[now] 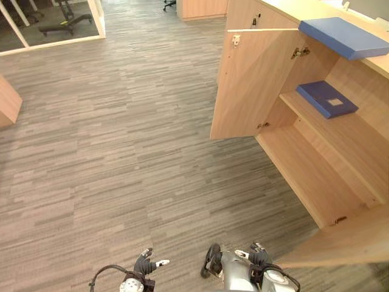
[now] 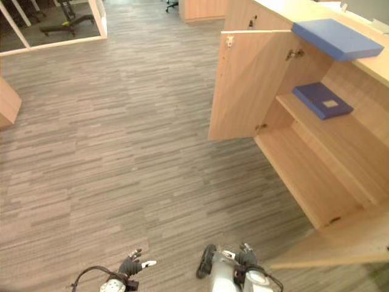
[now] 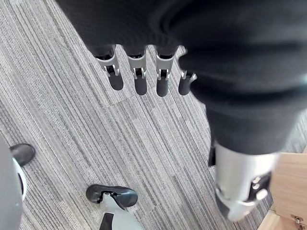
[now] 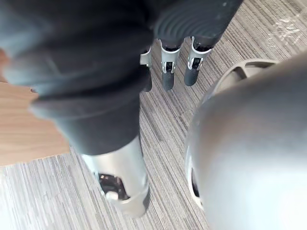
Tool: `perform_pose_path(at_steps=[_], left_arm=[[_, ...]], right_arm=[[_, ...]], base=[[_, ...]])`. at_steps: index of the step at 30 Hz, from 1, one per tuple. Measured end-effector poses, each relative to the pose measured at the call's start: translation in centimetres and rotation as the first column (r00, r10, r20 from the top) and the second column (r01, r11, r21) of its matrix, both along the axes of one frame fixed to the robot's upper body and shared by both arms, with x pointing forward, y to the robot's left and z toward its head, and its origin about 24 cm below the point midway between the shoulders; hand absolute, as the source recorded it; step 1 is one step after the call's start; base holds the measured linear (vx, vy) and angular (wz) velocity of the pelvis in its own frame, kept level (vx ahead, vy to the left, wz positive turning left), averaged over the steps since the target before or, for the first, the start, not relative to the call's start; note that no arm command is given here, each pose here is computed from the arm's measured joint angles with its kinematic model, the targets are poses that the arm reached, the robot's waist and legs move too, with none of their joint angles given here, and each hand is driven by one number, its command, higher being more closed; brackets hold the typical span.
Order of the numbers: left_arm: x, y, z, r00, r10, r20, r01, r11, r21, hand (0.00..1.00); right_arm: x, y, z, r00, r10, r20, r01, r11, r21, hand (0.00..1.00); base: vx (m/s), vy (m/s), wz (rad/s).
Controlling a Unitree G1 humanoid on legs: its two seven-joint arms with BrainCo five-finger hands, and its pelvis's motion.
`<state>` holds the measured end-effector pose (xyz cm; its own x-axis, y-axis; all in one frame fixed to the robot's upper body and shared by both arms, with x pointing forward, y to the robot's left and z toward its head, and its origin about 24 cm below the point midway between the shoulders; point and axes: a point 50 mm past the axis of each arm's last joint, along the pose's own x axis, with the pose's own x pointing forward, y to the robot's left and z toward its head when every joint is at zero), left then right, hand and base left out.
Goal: Walk over to the cabinet, pick up the folder, carry it to the office cabinet, place the folder inside the office cabinet, then close the office cabinet door
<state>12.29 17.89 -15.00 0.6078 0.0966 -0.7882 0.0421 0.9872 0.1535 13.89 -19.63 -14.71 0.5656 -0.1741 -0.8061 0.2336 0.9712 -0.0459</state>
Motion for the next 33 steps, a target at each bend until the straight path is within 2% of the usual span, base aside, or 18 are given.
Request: perform_pose_path(at_steps=[2,4,10,16,21,25,28,33], left_arm=[[-0.1,0.4,0.0,0.997,0.083,0.002,-0.083,0.996,-0.016,0.00],[-0.2,1.1,0.1,0.976,0.217,0.010,-0.216,0.975,-0.041,0.00],[0.7,2.2,0.8,0.939,0.337,0.073,-0.332,0.941,-0.066,0.00],[0.8,2.0,0.8,0.919,0.384,0.084,-0.378,0.922,-0.077,0.00],[0.1,2.2,0.3,0.909,0.415,0.042,-0.411,0.908,-0.074,0.00],[-0.4,3.3,0.3,0.921,0.389,0.029,-0.388,0.921,-0.033,0.00],[-0.3,4.8,0.6,0.929,0.367,0.040,-0.368,0.930,0.011,0.00],[0.4,4.5,0.6,0.933,0.359,0.035,-0.359,0.933,0.000,0.00]], right_arm=[[-0.2,0.1,-0.1,1.000,-0.014,-0.008,0.014,1.000,0.007,0.00],[-1.0,-0.2,-0.5,0.998,-0.042,-0.043,0.042,0.999,0.009,0.00],[-1.8,-0.6,-0.9,0.994,-0.042,-0.099,0.042,0.999,-0.002,0.00],[-2.5,-0.5,-1.1,0.992,-0.046,-0.118,0.046,0.999,-0.004,0.00],[-3.2,-1.1,-1.2,0.989,-0.081,-0.126,0.082,0.997,-0.002,0.00],[-2.4,-1.5,-0.8,0.992,-0.090,-0.091,0.090,0.996,-0.003,0.00],[-1.9,-0.7,-0.8,0.994,-0.078,-0.072,0.079,0.997,0.019,0.00],[-1.4,-0.4,-0.7,0.997,-0.054,-0.056,0.056,0.998,0.025,0.00]], base=[[0.48,-0.407,-0.30],[0.51,-0.311,-0.62],[0.48,-0.088,-0.90],[0.40,0.133,-0.88],[0.52,0.375,-0.88],[0.32,0.350,-0.49],[0.24,0.194,-0.66],[0.24,0.022,-0.58]])
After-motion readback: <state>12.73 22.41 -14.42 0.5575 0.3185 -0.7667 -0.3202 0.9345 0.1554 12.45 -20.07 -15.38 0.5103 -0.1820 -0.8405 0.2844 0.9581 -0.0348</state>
